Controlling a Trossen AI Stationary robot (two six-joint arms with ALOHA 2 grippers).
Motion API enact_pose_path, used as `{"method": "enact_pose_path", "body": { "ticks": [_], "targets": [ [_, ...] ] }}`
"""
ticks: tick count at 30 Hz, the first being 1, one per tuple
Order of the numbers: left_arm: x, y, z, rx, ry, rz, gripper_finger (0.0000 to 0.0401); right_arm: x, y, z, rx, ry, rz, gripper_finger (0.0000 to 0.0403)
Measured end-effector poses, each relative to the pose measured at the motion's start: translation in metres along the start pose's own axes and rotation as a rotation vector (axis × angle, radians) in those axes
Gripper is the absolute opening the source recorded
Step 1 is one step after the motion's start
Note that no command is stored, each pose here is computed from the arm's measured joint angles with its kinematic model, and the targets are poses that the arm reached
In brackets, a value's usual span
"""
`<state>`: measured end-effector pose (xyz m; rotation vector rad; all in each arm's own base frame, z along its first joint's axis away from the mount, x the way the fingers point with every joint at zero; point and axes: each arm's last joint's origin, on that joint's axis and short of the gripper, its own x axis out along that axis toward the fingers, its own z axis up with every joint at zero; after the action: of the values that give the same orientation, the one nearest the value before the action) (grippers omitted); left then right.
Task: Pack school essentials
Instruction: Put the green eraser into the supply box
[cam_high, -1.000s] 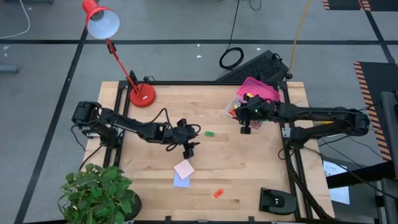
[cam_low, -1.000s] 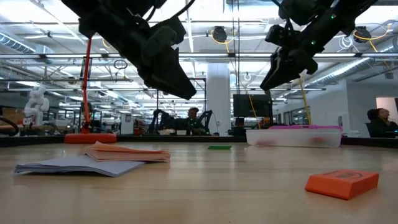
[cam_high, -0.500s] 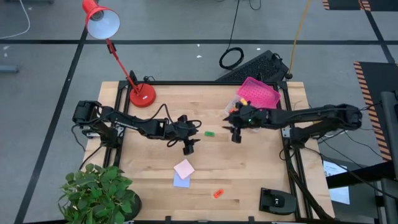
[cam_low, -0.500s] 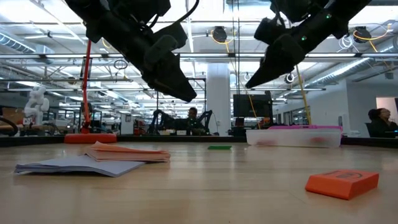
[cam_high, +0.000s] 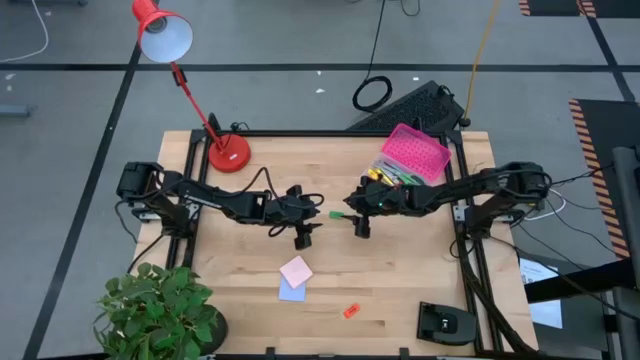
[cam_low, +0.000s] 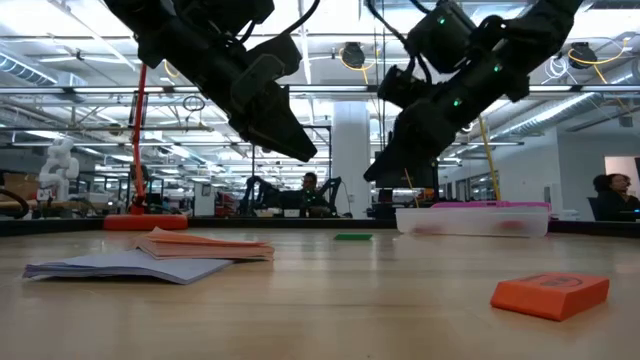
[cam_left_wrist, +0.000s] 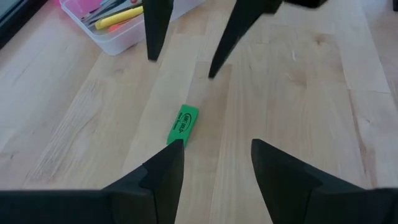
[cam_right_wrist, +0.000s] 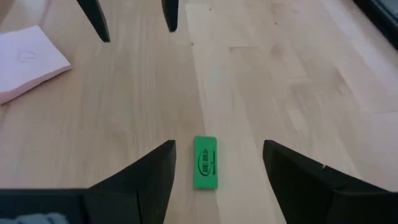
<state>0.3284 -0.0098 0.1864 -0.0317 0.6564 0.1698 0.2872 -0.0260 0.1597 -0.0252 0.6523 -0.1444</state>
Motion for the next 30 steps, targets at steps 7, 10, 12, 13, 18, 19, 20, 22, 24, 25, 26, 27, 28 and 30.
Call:
{"method": "enact_pose_path", "body": {
  "ticks": [7,10,12,13,18,19,20,22,24,25,26,27,28,30],
  "targets": [
    [0.0,0.0,0.0,-0.001,0.0,0.0,0.0191,0.021,0.002,-0.01,0.0,0.003,0.001,0.0238],
    [0.0,0.0,0.0,-0.004,0.0,0.0,0.0191,0.031,0.003,-0.016,-0.008,0.011,0.001,0.0238],
    [0.0,0.0,0.0,-0.009,-0.002,-0.001,0.0191,0.036,0.003,-0.021,-0.011,0.026,0.001,0.0238],
    [0.0,0.0,0.0,-0.013,-0.003,-0.001,0.0191,0.038,0.003,-0.023,-0.014,0.034,0.002,0.0238],
    [0.0,-0.001,0.0,-0.02,-0.005,-0.002,0.0191,0.046,0.004,-0.03,-0.02,0.046,0.003,0.0238],
    [0.0,-0.001,0.0,-0.02,-0.005,-0.002,0.0191,0.047,0.004,-0.03,-0.02,0.047,0.003,0.0238],
    [0.0,-0.001,0.0,-0.021,-0.006,-0.002,0.0191,0.048,0.004,-0.031,-0.02,0.047,0.003,0.0238],
    [0.0,-0.001,0.0,-0.021,-0.006,-0.002,0.0191,0.049,0.004,-0.032,-0.029,0.049,0.003,0.0238],
    [0.0,-0.001,0.001,-0.021,-0.007,-0.003,0.0191,0.05,0.004,-0.035,-0.04,0.062,0.004,0.0238],
    [0.0,-0.001,0.001,-0.02,-0.007,-0.003,0.0191,0.051,0.004,-0.035,-0.041,0.063,0.005,0.0238],
    [0.0,-0.001,0.001,-0.021,-0.007,-0.003,0.0191,0.052,0.004,-0.036,-0.041,0.065,0.004,0.0238],
    [0.0,-0.001,0.001,-0.022,-0.007,-0.003,0.0191,0.053,0.004,-0.037,-0.041,0.072,0.005,0.0237],
    [0.0,-0.001,0.001,-0.022,-0.007,-0.003,0.0191,0.053,0.004,-0.037,-0.042,0.073,0.005,0.0237],
    [0.0,-0.001,0.001,-0.022,-0.007,-0.003,0.0191,0.054,0.005,-0.039,-0.041,0.074,0.006,0.0237]
  ]
}}
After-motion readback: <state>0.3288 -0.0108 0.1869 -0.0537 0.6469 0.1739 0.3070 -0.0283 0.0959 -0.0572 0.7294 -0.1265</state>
